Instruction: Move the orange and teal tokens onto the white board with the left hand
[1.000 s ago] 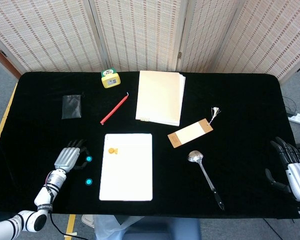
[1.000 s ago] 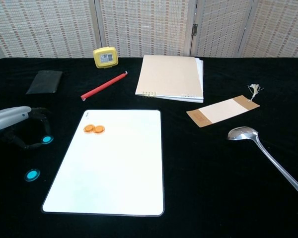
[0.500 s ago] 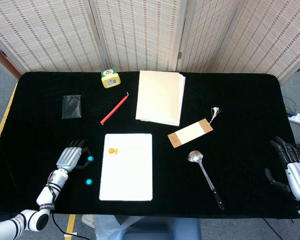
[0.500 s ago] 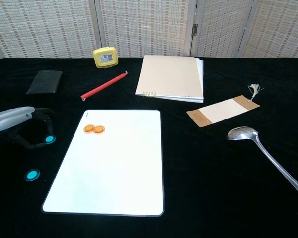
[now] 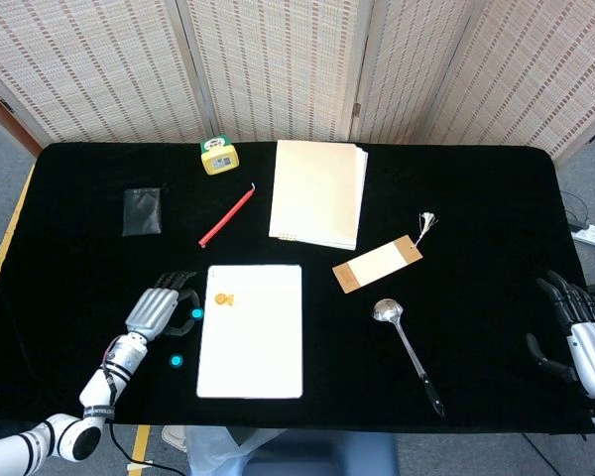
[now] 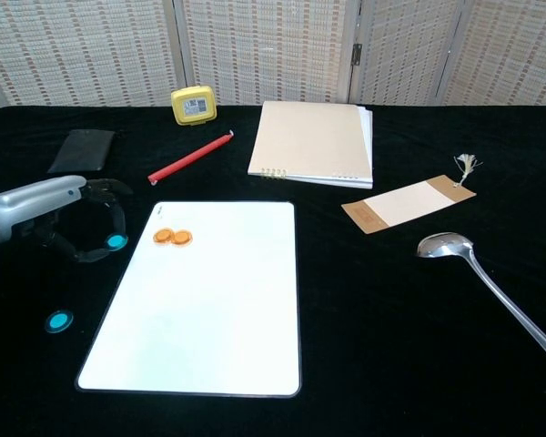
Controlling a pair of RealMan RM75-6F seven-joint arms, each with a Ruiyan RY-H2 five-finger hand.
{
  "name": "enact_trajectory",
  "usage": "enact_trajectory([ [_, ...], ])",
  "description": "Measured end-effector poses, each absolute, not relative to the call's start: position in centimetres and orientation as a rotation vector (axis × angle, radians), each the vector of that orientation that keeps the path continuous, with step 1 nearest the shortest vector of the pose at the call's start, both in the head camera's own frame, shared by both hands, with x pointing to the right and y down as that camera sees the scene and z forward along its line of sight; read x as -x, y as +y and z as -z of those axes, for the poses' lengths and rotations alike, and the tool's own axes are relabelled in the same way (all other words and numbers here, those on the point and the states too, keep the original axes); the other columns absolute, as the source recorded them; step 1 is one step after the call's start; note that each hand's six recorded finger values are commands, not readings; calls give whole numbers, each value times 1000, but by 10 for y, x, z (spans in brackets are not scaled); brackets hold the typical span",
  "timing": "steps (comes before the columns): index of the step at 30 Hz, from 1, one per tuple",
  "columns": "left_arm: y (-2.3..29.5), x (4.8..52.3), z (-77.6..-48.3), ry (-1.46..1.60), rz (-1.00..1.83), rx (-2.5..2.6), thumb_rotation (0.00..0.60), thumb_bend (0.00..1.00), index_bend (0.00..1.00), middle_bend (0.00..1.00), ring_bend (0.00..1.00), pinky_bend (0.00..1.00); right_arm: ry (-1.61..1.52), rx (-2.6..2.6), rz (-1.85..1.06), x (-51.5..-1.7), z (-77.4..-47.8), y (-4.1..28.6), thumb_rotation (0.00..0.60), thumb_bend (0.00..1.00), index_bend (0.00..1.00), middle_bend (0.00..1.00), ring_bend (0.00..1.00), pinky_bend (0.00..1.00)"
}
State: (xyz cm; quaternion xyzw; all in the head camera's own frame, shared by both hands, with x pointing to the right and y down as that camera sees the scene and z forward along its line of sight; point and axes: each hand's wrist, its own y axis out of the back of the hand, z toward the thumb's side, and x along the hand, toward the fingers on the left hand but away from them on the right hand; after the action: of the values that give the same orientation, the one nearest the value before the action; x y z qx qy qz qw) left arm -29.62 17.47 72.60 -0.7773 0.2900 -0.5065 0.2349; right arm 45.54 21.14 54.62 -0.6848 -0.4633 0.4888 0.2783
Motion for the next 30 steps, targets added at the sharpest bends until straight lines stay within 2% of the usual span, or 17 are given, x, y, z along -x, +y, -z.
enact_trajectory([
  [10,177,262,-729,712,1351,2163,600,423,487,116,0,0,-1251,1832,-1320,-459,-546,213,600,484,0,0,2,0],
  [22,182,259,-737,679,1380,2155,600,422,466,116,0,0,-1253,1832,-1327,-461,-547,214,600,483,0,0,0,0],
  [28,185,258,-737,659,1388,2157,600,421,324,103,0,0,-1252,1831,-1327,-461,-547,214,600,484,0,0,0,0],
  [30,185,259,-735,663,1387,2156,600,420,303,99,0,0,-1252,1831,-1326,-460,-547,214,600,483,0,0,0,0],
])
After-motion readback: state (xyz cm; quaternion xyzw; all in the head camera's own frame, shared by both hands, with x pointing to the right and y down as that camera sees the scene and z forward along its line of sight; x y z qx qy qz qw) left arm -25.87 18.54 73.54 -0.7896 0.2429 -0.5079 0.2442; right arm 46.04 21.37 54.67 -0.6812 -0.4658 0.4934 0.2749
